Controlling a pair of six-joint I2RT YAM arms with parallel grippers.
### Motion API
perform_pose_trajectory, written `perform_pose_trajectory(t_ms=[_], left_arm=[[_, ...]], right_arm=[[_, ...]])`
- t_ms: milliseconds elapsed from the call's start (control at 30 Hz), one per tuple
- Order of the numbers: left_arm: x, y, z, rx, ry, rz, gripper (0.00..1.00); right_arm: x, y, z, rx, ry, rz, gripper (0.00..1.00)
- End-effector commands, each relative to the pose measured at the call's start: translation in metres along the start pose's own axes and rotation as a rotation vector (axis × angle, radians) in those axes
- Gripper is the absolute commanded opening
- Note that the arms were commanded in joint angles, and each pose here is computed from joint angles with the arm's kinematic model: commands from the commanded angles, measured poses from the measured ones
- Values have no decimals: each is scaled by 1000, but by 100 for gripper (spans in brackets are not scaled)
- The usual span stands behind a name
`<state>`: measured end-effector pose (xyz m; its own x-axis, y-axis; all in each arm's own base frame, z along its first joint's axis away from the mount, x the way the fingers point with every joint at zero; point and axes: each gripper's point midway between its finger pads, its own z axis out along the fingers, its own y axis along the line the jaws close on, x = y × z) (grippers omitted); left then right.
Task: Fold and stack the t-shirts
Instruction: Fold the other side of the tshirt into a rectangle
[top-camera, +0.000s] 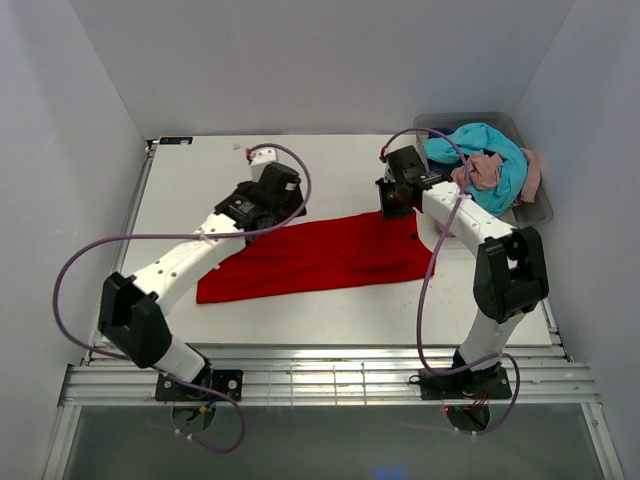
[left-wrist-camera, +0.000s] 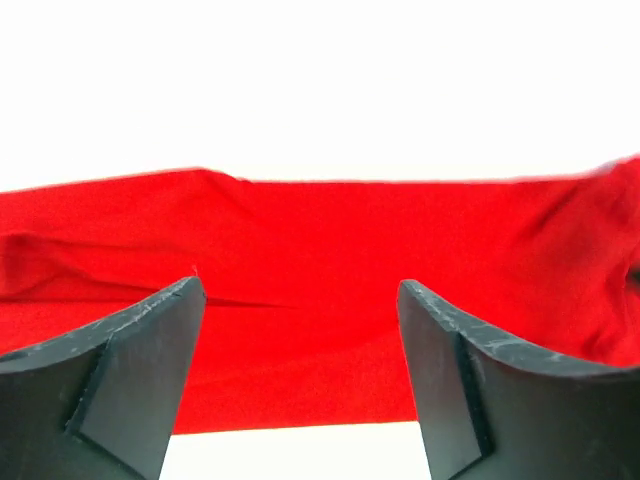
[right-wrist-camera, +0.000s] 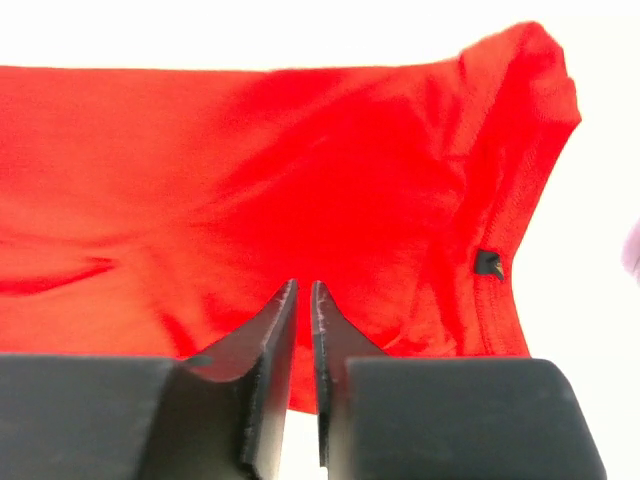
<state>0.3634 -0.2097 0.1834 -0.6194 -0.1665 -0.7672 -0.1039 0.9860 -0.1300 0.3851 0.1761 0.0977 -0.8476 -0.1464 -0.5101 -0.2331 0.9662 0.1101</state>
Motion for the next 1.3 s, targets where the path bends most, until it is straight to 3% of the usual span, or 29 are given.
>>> perform_pose_trajectory(t_ms=[0, 33, 133, 200, 300, 600, 967, 1133, 1200, 1267], left_arm=[[5, 74, -3, -158, 51, -61, 90], [16, 106, 8, -223, 93, -92, 89], [27, 149, 23, -297, 151, -117, 77], [29, 164, 33, -329, 170, -116, 65], [24, 184, 47, -371, 167, -140, 56], [21, 212, 75, -413, 188, -179, 56], [76, 216, 76, -410, 310, -218, 51], [78, 215, 75, -399, 314, -224, 34], [77, 215, 75, -399, 311, -223, 19], [74, 216, 74, -402, 301, -219, 11]], right_arm=[[-27, 33, -37, -131, -104, -73, 20], [-19, 36, -36, -146, -87, -79, 22], [2, 52, -26, -218, -35, -95, 26], [13, 63, -20, -260, -9, -108, 26], [32, 76, -9, -301, 33, -123, 23], [50, 105, -12, -344, 64, -163, 18], [62, 101, -12, -309, 92, -170, 17], [64, 99, -11, -303, 97, -167, 17], [67, 99, -11, -302, 99, -165, 16], [70, 98, -11, -301, 106, -160, 16]])
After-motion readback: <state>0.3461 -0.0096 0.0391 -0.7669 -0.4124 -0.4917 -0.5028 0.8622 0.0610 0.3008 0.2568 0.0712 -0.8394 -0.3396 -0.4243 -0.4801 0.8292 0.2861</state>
